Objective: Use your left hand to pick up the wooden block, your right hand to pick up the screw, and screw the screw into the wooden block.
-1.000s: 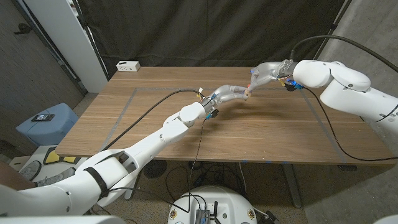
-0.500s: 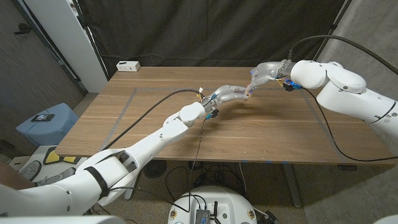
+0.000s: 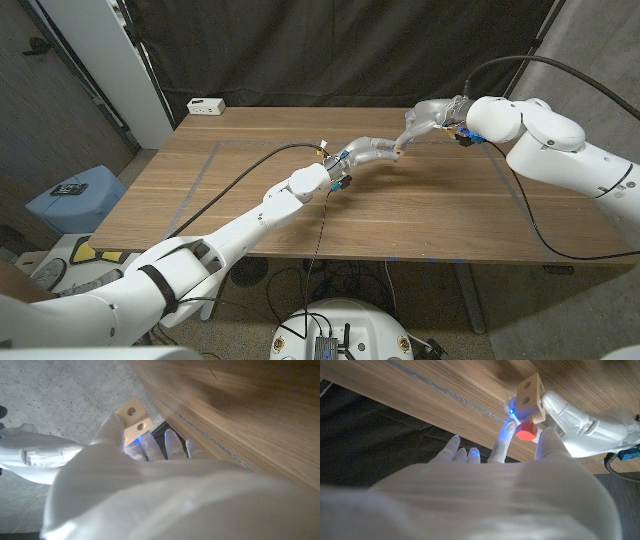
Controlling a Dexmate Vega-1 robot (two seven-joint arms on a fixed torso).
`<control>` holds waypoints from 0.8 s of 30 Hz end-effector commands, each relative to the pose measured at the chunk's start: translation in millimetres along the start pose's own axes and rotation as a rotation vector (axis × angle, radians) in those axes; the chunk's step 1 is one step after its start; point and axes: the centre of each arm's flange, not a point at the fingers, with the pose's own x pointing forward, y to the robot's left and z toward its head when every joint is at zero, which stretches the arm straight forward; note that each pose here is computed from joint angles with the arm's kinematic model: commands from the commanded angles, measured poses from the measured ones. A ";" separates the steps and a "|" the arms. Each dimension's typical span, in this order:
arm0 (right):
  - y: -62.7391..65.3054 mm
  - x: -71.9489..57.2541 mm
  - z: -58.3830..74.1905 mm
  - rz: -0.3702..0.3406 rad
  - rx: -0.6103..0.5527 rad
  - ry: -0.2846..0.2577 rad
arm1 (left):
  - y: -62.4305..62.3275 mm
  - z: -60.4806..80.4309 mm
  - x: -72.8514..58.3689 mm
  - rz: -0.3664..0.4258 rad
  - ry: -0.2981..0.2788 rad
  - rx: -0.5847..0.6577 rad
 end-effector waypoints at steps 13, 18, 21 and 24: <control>-5.5 -6.7 -7.2 0.019 0.002 -0.020 | -0.5 -0.9 5.0 -0.019 -0.003 -0.004; -7.4 -9.5 -8.2 0.033 0.010 -0.048 | -1.3 -0.4 4.5 -0.021 -0.004 -0.002; -8.4 -11.4 -9.1 0.042 0.022 -0.066 | -1.7 0.0 4.1 -0.022 -0.006 -0.001; -9.2 -13.7 -9.5 0.045 0.028 -0.086 | -1.9 0.6 3.9 -0.020 -0.009 0.000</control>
